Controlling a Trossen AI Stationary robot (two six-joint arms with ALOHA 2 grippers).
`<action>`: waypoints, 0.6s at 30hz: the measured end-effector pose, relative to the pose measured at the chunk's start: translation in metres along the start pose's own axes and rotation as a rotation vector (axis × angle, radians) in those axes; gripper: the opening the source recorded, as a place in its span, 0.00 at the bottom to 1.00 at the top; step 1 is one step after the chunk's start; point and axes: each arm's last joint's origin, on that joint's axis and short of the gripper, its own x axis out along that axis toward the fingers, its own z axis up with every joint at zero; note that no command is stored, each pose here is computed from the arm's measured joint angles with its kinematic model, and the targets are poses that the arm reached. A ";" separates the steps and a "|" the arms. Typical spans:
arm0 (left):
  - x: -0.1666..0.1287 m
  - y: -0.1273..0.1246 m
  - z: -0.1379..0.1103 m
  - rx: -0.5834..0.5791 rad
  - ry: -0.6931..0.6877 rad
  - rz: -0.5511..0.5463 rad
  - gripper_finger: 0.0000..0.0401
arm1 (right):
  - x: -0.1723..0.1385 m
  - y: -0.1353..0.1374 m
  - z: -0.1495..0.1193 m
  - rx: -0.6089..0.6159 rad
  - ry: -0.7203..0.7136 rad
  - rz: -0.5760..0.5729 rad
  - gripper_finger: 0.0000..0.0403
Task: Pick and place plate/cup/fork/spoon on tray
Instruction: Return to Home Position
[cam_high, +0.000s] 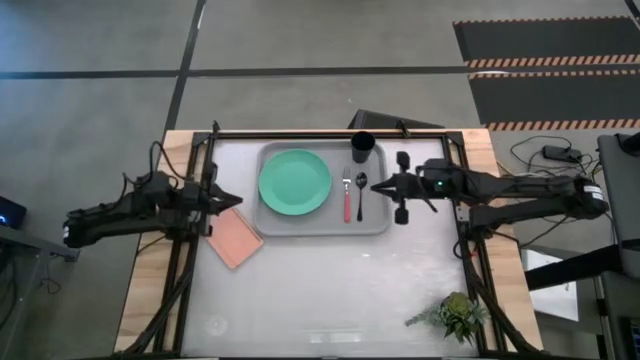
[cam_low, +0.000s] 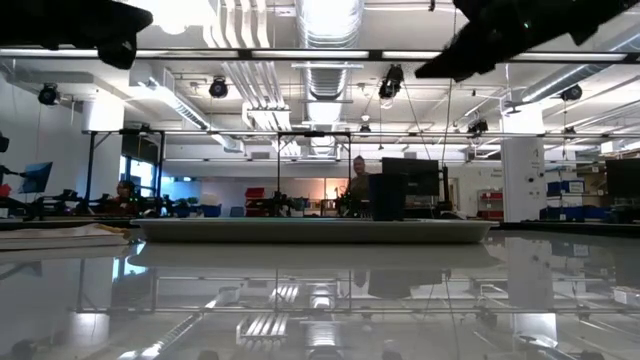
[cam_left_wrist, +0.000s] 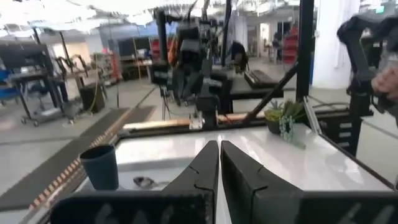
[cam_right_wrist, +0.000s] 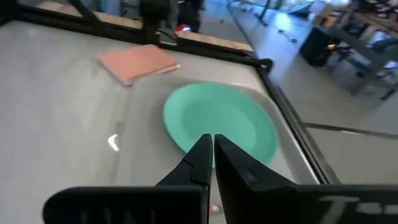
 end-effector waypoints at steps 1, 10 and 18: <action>-0.002 0.000 -0.002 0.003 -0.012 0.001 0.00 | -0.003 0.000 -0.006 0.003 -0.007 -0.012 0.02; -0.010 -0.004 -0.026 -0.004 -0.004 0.022 0.00 | -0.029 0.004 -0.040 0.058 -0.055 -0.057 0.02; -0.009 -0.005 -0.045 0.016 0.007 0.030 0.00 | -0.047 0.011 -0.059 0.072 -0.119 -0.075 0.02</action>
